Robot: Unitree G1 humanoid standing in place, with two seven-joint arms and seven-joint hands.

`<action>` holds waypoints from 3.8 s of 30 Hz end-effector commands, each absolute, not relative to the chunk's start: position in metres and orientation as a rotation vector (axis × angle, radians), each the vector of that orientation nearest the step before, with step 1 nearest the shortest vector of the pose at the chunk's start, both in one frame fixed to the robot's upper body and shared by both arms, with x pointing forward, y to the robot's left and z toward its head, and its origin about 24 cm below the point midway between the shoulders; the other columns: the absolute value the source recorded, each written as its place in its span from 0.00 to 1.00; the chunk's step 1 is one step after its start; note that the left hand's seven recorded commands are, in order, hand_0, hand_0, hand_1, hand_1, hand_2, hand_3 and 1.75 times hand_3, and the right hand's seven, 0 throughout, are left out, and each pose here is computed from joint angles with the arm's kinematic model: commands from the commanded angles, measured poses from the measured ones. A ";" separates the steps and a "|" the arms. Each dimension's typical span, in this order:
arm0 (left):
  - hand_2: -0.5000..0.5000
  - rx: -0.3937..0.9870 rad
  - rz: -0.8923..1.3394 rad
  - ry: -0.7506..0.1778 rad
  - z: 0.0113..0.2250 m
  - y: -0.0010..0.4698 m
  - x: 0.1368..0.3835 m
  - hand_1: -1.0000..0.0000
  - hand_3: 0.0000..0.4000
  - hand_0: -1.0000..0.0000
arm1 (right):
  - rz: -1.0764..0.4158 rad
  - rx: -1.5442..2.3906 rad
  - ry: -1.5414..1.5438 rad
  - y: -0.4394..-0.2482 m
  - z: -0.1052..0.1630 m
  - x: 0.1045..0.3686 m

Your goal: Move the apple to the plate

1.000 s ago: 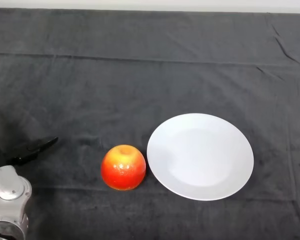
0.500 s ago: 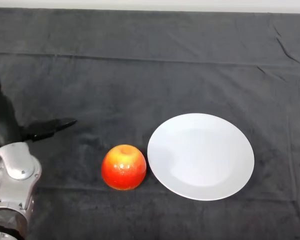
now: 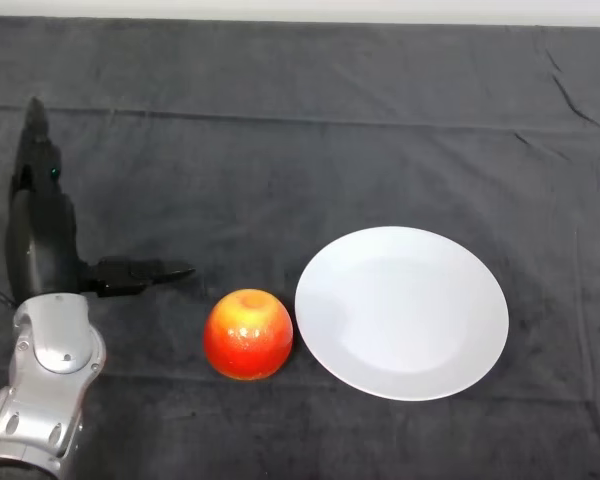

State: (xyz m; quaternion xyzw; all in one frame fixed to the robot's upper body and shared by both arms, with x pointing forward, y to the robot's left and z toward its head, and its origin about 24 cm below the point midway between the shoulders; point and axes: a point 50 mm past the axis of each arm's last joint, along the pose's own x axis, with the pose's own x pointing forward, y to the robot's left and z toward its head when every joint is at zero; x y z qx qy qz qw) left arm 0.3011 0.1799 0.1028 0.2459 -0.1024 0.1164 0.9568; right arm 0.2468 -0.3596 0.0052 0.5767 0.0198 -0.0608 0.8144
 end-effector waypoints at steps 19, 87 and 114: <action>0.50 0.680 0.033 -0.138 0.098 0.146 0.281 1.00 0.00 1.00 | -0.153 1.215 0.018 -0.370 0.009 0.240; 0.50 0.714 0.012 -0.183 0.096 0.134 0.294 0.00 1.00 0.00 | -0.154 1.216 0.018 -0.370 0.009 0.240; 0.50 0.693 -0.033 -0.259 0.104 0.105 0.305 0.00 1.00 0.00 | -0.154 1.216 0.017 -0.370 0.009 0.240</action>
